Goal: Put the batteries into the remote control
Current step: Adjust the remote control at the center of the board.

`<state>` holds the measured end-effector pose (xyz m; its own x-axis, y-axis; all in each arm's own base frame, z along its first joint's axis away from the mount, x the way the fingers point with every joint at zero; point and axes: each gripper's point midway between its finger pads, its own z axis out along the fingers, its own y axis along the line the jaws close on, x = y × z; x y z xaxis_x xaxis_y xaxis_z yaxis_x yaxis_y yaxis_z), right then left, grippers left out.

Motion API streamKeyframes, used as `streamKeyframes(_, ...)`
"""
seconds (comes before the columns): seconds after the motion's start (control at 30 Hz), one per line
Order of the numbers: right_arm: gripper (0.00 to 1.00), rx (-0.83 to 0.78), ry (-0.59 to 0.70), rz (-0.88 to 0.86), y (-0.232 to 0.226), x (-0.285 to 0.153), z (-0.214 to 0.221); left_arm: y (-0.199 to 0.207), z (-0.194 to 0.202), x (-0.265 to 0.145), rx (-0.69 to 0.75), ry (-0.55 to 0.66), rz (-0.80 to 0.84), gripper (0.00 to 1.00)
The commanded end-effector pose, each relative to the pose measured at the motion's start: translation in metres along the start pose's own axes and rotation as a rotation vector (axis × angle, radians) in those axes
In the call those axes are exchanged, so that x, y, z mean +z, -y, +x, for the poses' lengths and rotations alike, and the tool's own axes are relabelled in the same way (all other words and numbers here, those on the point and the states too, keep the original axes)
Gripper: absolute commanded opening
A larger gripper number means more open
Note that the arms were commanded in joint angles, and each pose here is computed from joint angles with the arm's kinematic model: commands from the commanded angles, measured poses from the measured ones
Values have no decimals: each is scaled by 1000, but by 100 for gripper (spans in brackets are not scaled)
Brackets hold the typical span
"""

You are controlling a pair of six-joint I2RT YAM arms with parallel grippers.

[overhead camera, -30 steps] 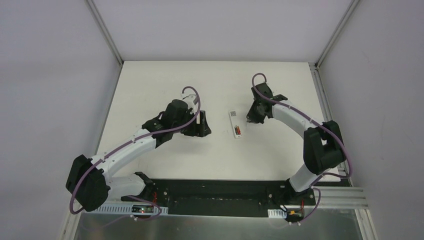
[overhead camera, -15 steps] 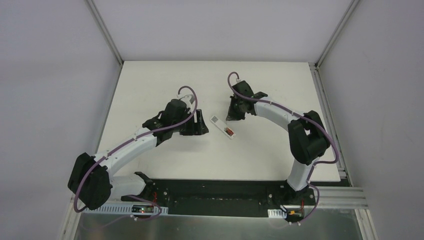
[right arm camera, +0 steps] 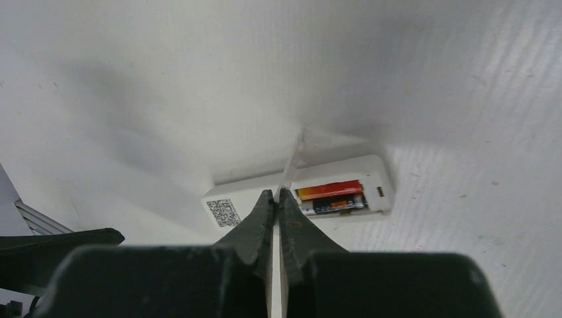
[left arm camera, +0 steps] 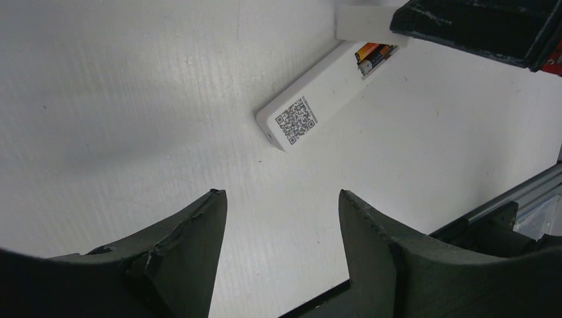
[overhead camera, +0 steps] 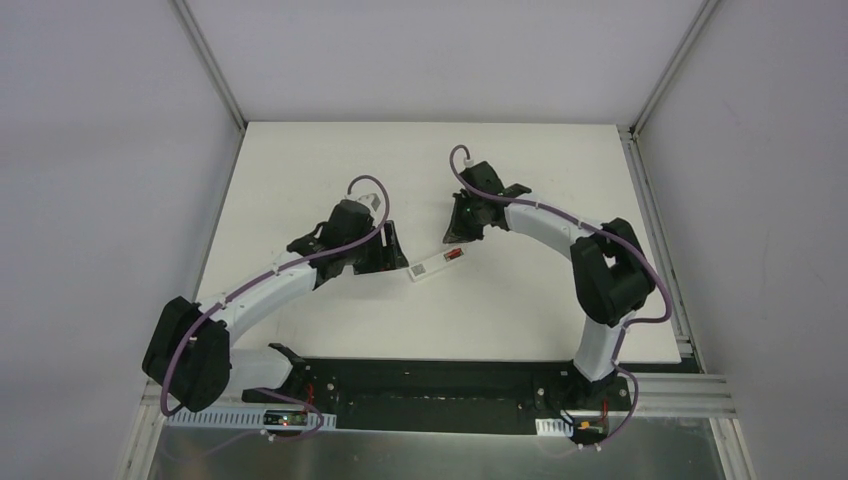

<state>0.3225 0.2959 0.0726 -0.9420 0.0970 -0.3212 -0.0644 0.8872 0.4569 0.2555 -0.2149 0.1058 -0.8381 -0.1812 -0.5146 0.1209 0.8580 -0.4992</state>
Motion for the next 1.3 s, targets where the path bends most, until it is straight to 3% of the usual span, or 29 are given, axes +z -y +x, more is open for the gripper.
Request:
streamKeyframes(0.0,0,31,47,-12,11,-19,-26,-4,-3,3,-45,-1,-15,64)
streamKeyframes(0.17,0,77,105,22,37,-36,-51,-7,3,10,-71,-34,-29,63)
streamKeyframes(0.4,0,74,52,153,71,-36,-34,-11,5,22,-109,-61,-64,63)
streamKeyframes(0.7,0,26,-57,55,42,-32,-11,-7,4,36,-154,-101,-69,61)
streamKeyframes(1.0,0,81,-173,2,11,-44,17,-15,6,45,-200,-126,-94,60)
streamKeyframes(1.13,0,85,-155,-45,1,-45,18,-20,8,47,-210,-133,-110,59)
streamKeyframes(1.27,0,73,-61,37,13,-56,5,-26,5,46,-217,-120,-126,59)
